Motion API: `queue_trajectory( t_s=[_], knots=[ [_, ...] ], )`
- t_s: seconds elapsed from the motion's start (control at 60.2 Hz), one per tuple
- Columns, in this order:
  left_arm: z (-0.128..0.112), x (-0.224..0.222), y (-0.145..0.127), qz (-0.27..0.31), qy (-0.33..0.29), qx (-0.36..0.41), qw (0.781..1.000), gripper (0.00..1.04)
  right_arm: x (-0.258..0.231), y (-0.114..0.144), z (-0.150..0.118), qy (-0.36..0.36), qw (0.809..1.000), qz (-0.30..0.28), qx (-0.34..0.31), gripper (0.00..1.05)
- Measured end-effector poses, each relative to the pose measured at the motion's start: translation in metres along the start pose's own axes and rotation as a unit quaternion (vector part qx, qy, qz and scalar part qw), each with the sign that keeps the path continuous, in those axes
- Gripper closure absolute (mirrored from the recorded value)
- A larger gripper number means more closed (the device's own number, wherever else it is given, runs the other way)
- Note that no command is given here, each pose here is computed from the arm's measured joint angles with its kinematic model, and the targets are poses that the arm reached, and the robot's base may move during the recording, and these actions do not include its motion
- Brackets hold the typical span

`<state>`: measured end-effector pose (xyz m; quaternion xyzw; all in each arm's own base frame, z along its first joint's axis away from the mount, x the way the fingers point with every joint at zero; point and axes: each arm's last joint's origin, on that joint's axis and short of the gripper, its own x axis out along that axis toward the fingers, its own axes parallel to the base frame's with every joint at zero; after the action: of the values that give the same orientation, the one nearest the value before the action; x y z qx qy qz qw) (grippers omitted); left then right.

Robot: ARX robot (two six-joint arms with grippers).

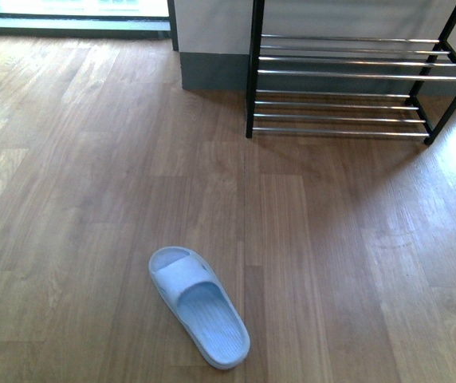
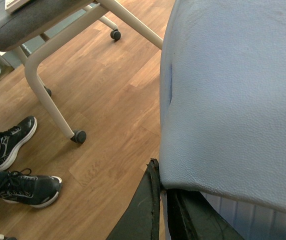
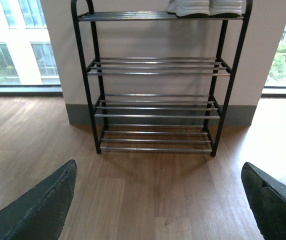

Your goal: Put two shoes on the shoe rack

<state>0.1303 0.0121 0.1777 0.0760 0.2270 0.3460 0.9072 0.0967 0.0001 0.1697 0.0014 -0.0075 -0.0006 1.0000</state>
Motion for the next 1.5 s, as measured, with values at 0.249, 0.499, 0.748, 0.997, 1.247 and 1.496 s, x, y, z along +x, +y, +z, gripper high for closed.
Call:
queue_trajectory(
  t_s=[0.249, 0.499, 0.748, 0.997, 1.247, 1.496],
  knots=[
    [0.000, 0.000, 0.000, -0.001, 0.000, 0.000, 1.000, 1.03, 0.000, 0.000, 0.000, 0.000, 1.000, 0.000, 0.000, 0.09],
    [0.000, 0.000, 0.000, 0.003, 0.000, 0.000, 1.000, 1.03, 0.000, 0.000, 0.000, 0.001, 1.000, 0.005, 0.000, 0.09],
    [0.000, 0.000, 0.000, 0.001, 0.000, 0.000, 1.000, 1.03, 0.021, 0.013, -0.022, 0.119, 0.976, 0.128, -0.132, 0.09],
    [0.000, 0.000, 0.000, 0.001, 0.000, 0.000, 1.000, 1.03, 0.105, 0.052, -0.054, 0.155, 0.948, 0.104, -0.257, 0.09],
    [0.000, 0.000, 0.000, 0.001, 0.000, 0.000, 1.000, 1.03, 0.124, 0.052, -0.209, 0.382, 0.850, 0.153, -0.328, 0.09],
    [0.000, 0.000, 0.000, 0.001, 0.000, 0.000, 1.000, 1.03, 0.131, 0.030, -0.252, 0.378, 0.830, 0.144, -0.383, 0.09]
  ],
)
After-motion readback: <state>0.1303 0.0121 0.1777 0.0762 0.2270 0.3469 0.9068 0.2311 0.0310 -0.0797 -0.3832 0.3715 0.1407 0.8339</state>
